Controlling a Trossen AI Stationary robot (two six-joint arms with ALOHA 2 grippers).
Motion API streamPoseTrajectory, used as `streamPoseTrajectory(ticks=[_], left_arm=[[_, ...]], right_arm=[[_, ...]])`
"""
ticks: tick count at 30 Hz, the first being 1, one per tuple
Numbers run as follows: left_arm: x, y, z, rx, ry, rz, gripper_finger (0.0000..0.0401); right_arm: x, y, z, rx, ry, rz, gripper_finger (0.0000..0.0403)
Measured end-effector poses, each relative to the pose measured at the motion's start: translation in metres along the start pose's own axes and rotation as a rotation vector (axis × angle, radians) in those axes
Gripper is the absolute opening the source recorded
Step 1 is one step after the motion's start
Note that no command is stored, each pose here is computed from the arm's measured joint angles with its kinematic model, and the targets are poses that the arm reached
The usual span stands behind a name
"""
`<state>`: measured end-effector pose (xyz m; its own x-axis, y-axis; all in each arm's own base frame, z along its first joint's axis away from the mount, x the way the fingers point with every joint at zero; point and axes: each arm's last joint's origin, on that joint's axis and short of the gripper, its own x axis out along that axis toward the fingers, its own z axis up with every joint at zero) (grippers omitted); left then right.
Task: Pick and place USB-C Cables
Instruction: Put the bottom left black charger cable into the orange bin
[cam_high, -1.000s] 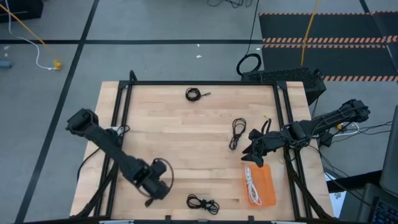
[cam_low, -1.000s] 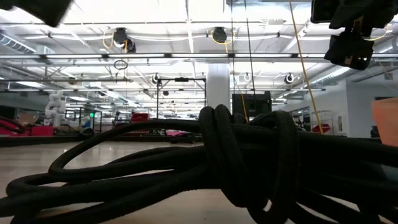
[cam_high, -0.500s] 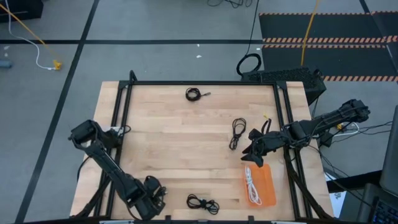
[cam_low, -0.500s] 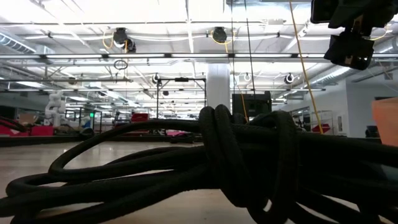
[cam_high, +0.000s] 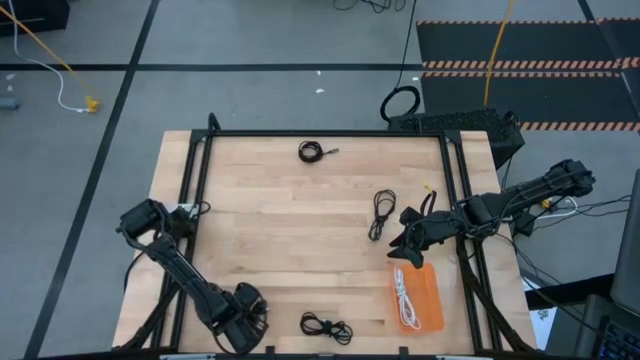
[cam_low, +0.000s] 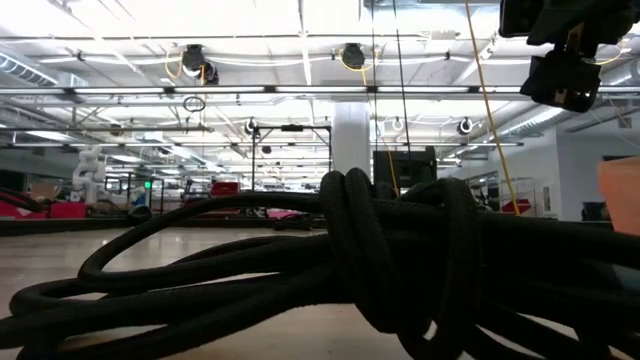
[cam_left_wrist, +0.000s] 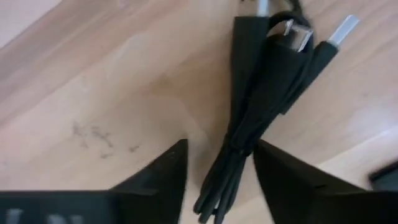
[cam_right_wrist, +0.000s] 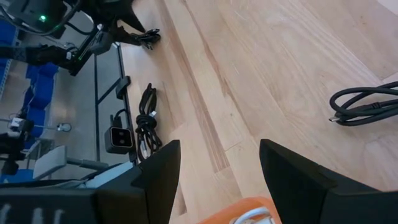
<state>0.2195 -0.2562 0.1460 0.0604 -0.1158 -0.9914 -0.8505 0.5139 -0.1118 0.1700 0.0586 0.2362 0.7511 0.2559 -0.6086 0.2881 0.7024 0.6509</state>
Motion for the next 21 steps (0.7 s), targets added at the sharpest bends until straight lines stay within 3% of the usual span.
streamPoseTrajectory(ticks=[4,6,14,17,21], left_arm=[[0.0,-0.002,0.005,0.023,-0.003,-0.005,0.0057],[-0.002,-0.002,0.006,0.042,-0.004,-0.009,0.0028],[-0.023,-0.008,0.031,0.103,-0.085,-0.086,0.0028],[-0.043,-0.009,0.048,0.15,-0.227,-0.155,0.0028],[-0.07,-0.014,0.08,0.218,-0.514,-0.247,0.0028]], right_arm=[[0.0,0.0,0.0,0.0,0.0,0.0,0.021],[0.0,0.0,0.0,-0.005,0.0,-0.001,0.021],[0.0,0.004,0.003,-0.044,-0.029,0.039,0.021],[0.0,0.008,0.006,-0.075,-0.076,0.077,0.021],[-0.002,0.014,0.012,-0.147,-0.17,0.106,0.021]])
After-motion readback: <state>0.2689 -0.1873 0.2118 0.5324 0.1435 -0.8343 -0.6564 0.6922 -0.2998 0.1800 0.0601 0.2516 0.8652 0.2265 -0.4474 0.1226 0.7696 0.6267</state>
